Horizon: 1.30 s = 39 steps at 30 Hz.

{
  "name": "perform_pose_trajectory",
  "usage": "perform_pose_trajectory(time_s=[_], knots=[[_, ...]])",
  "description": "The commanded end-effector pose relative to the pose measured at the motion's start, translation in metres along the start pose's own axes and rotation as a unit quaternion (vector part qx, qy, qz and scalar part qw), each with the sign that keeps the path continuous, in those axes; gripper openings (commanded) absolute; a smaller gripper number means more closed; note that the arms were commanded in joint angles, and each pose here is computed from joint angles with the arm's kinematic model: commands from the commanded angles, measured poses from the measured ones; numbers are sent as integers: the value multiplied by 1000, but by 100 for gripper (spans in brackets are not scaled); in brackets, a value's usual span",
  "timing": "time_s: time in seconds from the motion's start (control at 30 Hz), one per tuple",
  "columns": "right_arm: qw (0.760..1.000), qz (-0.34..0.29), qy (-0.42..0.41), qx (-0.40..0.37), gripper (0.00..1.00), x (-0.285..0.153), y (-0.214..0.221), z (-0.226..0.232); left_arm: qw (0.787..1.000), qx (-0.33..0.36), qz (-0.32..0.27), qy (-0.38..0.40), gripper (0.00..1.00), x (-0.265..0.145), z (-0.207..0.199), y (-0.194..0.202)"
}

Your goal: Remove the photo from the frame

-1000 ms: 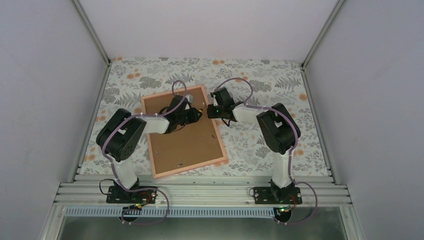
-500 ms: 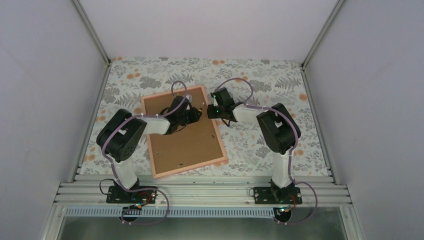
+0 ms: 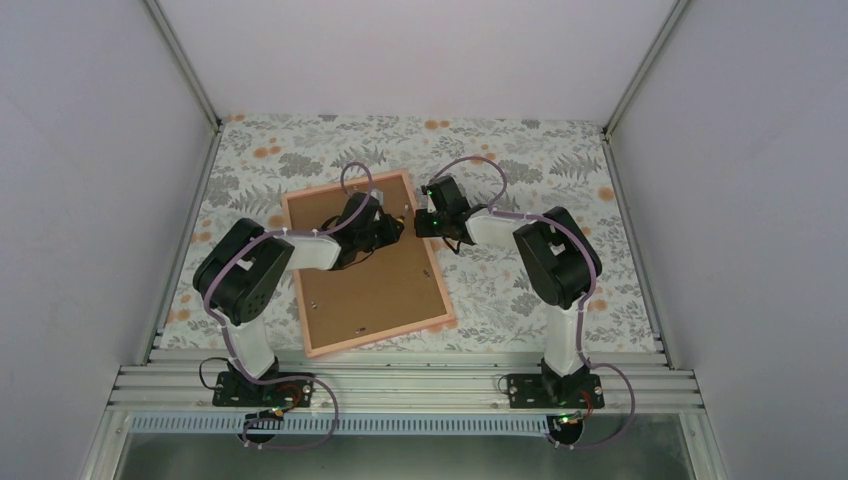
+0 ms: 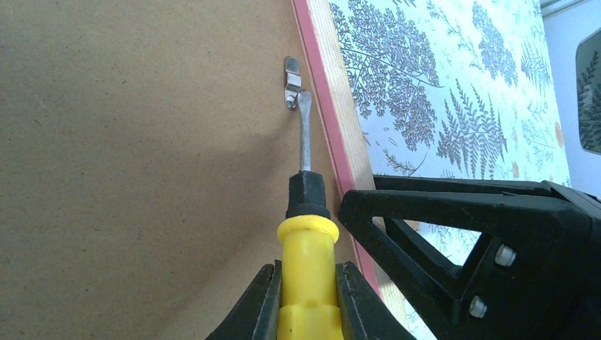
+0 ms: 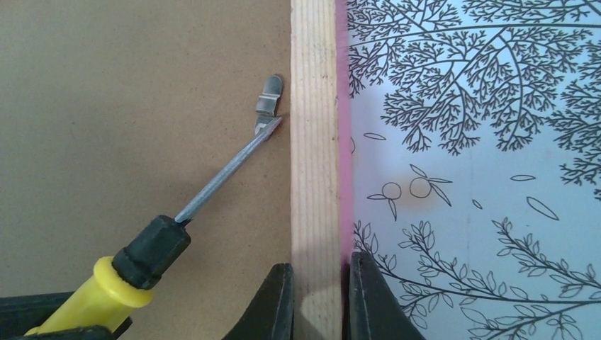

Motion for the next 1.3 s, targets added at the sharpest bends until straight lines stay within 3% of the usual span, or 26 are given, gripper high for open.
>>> perform_pose_trajectory(time_s=[0.0, 0.5, 1.27], knots=[[998, 62, -13, 22, 4, -2, 34, 5, 997, -35, -43, -54, 2, -3, 26, -12], [997, 57, -10, 53, 4, -2, 35, 4, 989, -108, -72, -70, 2, -14, 30, -9], [996, 46, -9, 73, 4, -5, 35, 3, 981, -166, -92, -47, 2, -29, 22, -16]])
Point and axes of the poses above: each gripper's point midway between its finger pads, its own x axis out along the fingers, its own z axis along the line the jaws close on, y = z × x, the point moved 2 cm from there along -x, back along the fingers, and after that the axes turned 5 degrees about -x, right-handed, at the moved point
